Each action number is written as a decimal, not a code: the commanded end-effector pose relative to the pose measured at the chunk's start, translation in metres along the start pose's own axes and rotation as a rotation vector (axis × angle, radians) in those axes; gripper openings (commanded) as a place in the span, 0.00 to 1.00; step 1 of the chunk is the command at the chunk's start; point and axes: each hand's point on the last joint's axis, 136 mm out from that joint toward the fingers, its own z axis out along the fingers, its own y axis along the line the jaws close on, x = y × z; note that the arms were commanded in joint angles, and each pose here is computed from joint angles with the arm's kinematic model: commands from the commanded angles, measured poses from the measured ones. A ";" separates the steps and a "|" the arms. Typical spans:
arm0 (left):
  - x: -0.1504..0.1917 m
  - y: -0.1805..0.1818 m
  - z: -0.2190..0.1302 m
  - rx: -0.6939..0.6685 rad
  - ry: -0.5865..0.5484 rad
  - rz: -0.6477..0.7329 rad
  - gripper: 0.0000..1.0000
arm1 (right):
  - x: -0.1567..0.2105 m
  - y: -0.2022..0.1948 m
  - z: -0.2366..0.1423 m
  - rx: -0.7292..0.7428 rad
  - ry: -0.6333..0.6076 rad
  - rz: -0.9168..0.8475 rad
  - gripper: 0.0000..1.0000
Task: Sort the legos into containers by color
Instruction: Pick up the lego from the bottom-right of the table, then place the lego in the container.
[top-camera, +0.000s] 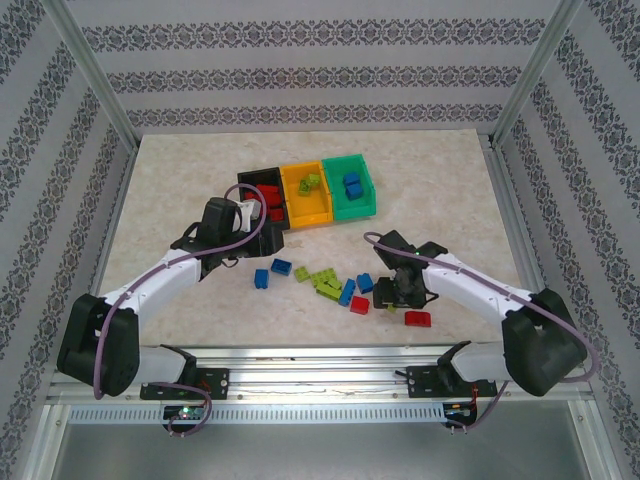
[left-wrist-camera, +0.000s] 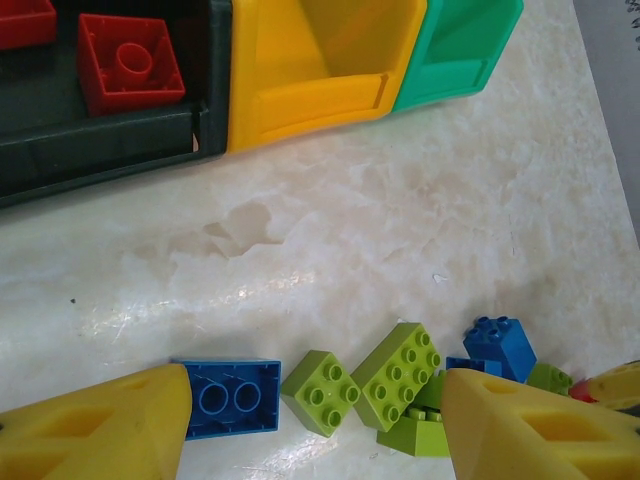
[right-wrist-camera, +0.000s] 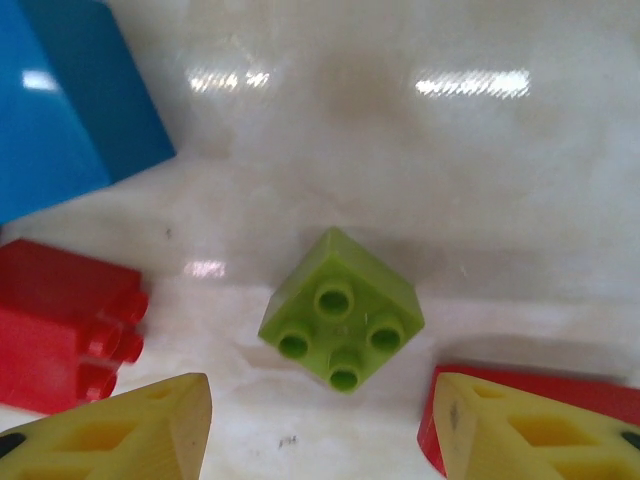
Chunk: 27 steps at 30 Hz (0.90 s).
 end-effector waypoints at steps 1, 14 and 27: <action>-0.002 -0.010 -0.003 0.042 -0.020 0.012 0.67 | -0.007 -0.007 0.009 0.066 -0.013 0.029 0.61; 0.007 0.004 -0.008 -0.021 -0.032 -0.007 0.68 | -0.019 0.008 0.020 0.046 -0.005 -0.018 0.32; 0.014 0.027 -0.018 -0.075 -0.063 -0.129 0.69 | -0.175 0.131 -0.074 -0.209 -0.318 -0.178 0.34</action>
